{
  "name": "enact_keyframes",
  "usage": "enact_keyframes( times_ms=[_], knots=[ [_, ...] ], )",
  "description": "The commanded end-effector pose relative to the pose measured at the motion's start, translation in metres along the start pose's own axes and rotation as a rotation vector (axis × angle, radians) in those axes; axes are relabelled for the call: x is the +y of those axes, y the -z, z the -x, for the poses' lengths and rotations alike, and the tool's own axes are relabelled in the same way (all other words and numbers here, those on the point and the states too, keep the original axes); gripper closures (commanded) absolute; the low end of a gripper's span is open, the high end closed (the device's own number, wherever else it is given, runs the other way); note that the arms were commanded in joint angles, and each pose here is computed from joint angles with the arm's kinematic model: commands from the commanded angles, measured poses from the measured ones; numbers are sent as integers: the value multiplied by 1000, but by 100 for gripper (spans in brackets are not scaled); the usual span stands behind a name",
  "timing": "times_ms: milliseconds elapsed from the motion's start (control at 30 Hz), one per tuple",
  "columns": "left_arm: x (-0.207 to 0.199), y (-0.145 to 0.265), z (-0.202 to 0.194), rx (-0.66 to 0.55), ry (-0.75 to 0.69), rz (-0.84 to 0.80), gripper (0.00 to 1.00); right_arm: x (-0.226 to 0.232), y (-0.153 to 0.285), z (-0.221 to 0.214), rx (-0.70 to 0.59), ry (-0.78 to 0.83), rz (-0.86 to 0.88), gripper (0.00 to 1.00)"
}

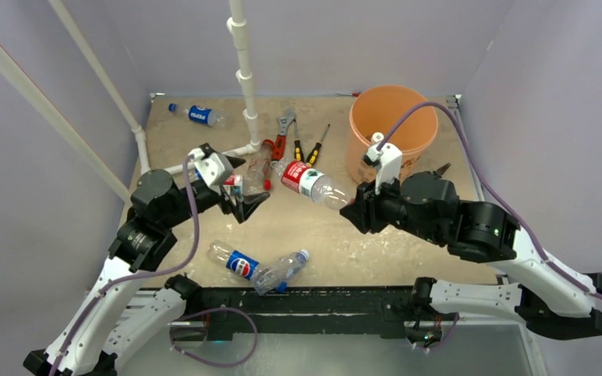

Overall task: Put the plastic bottles in the bin
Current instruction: Place the plastic bottle in the trash bin.

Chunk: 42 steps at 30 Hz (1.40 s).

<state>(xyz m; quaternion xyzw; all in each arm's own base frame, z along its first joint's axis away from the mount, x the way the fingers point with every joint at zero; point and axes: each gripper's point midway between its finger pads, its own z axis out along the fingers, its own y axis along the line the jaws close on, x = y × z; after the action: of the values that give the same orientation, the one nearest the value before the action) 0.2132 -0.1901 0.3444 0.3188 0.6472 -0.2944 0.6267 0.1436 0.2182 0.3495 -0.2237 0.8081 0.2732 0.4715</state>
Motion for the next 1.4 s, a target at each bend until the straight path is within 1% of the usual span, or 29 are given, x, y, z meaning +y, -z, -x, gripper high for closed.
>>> enact_keyframes(
  times_ms=[0, 67, 133, 233, 367, 600, 733, 833, 1033, 1100, 1367],
  knots=[
    [-24, -4, 10, -66, -370, -223, 4, -4, -8, -9, 74, 124, -22, 100],
    [-29, -9, 15, -78, -398, -274, 5, 2, -18, -12, 94, 150, -2, 100],
    [-37, -17, 16, -79, -404, -339, 6, 10, -25, -8, 85, 174, 32, 100],
    [-53, -29, -2, -21, -425, -434, 3, 25, -33, -7, 110, 204, 93, 100],
    [-56, -36, -36, 109, -483, -432, 3, 34, -45, -3, 146, 256, 117, 100],
    [-54, -30, -66, 197, -567, -375, 1, 42, -57, 10, 174, 331, 121, 100],
    [-47, -32, -69, 194, -601, -324, 1, 44, -65, 18, 157, 354, 110, 100],
    [-45, -32, -67, 185, -611, -310, 2, 44, -62, 16, 159, 356, 120, 100],
    [-43, -39, -72, 180, -599, -292, 7, 48, -37, 18, 118, 340, 191, 100],
    [-47, -42, -73, 174, -581, -309, 9, 51, -32, 19, 107, 336, 218, 100],
    [-63, -55, -64, 133, -480, -356, 33, 57, -23, 20, 83, 313, 264, 100]
  ],
)
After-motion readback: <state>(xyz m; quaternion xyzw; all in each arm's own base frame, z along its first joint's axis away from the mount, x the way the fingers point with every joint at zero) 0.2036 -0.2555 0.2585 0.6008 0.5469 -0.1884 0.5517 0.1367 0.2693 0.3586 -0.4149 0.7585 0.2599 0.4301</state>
